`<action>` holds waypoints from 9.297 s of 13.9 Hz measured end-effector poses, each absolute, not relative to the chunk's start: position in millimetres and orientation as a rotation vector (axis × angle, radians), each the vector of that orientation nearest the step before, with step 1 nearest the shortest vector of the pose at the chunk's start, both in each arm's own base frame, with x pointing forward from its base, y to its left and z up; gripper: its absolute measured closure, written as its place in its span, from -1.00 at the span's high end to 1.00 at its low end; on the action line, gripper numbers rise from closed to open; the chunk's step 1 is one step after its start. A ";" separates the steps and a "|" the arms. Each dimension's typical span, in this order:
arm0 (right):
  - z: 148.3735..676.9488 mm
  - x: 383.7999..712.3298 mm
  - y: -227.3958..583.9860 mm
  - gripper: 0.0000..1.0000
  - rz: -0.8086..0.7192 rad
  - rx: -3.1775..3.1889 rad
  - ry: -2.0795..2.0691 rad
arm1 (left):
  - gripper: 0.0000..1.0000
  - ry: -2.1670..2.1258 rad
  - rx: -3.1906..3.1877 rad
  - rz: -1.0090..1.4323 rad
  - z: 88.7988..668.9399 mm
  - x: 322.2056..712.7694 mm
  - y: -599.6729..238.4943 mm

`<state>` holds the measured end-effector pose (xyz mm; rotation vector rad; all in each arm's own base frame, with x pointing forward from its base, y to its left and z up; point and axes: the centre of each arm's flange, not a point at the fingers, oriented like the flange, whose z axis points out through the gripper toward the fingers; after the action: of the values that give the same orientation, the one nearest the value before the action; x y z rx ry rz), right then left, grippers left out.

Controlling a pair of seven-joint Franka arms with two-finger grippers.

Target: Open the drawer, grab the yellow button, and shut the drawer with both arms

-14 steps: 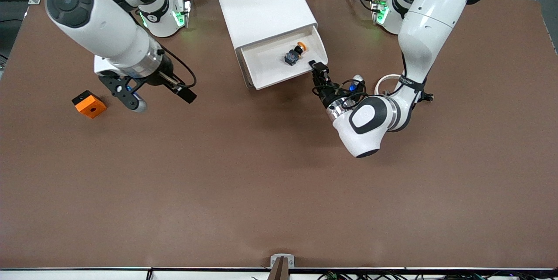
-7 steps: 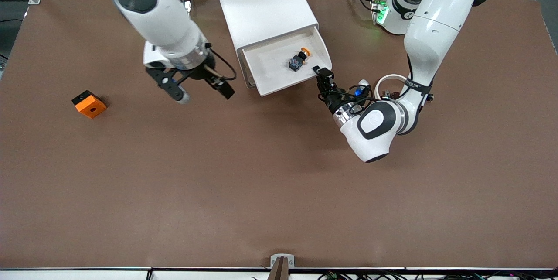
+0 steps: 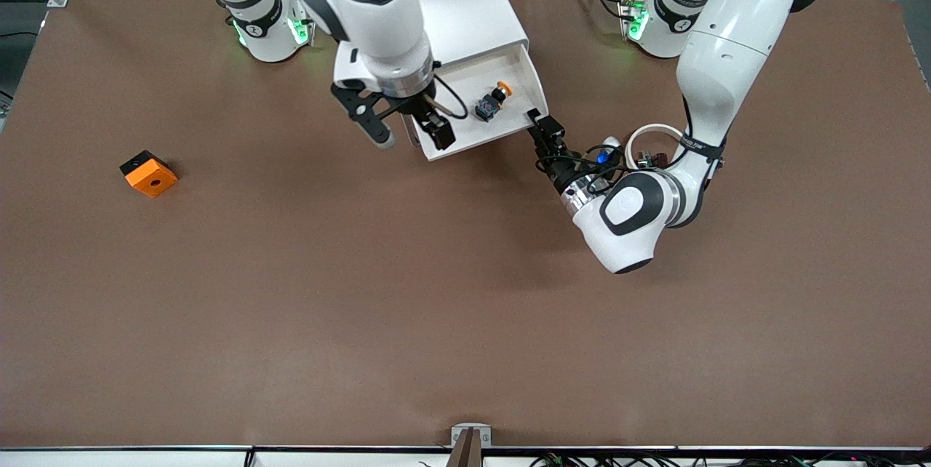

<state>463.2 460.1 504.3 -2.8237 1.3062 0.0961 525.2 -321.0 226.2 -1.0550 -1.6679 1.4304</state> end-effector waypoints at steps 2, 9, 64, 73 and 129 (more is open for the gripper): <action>498.5 441.0 483.6 1.00 0.074 -2.847 1.298 | 0.54 -1.666 -1.063 1.436 226.1 525.6 -321.0; 457.3 401.7 530.4 1.00 0.037 -2.926 1.289 | 1.00 -1.668 -1.341 1.520 265.0 562.4 -302.4; 481.7 605.6 331.6 -0.16 0.071 -3.061 0.704 | 1.00 -0.970 -3.148 0.232 313.3 699.2 -231.4; 390.7 689.0 50.6 -0.16 0.021 -3.132 0.425 | 1.00 -0.813 -3.148 0.271 373.9 641.0 -333.4; 673.0 579.4 -36.6 1.00 0.201 -3.139 0.138 | 1.00 -0.654 -2.802 1.112 315.9 408.6 -547.4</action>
<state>579.4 -36.6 673.0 -3.1390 0.1383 0.2011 408.6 -547.4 315.9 -2.8023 -0.6545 1.1120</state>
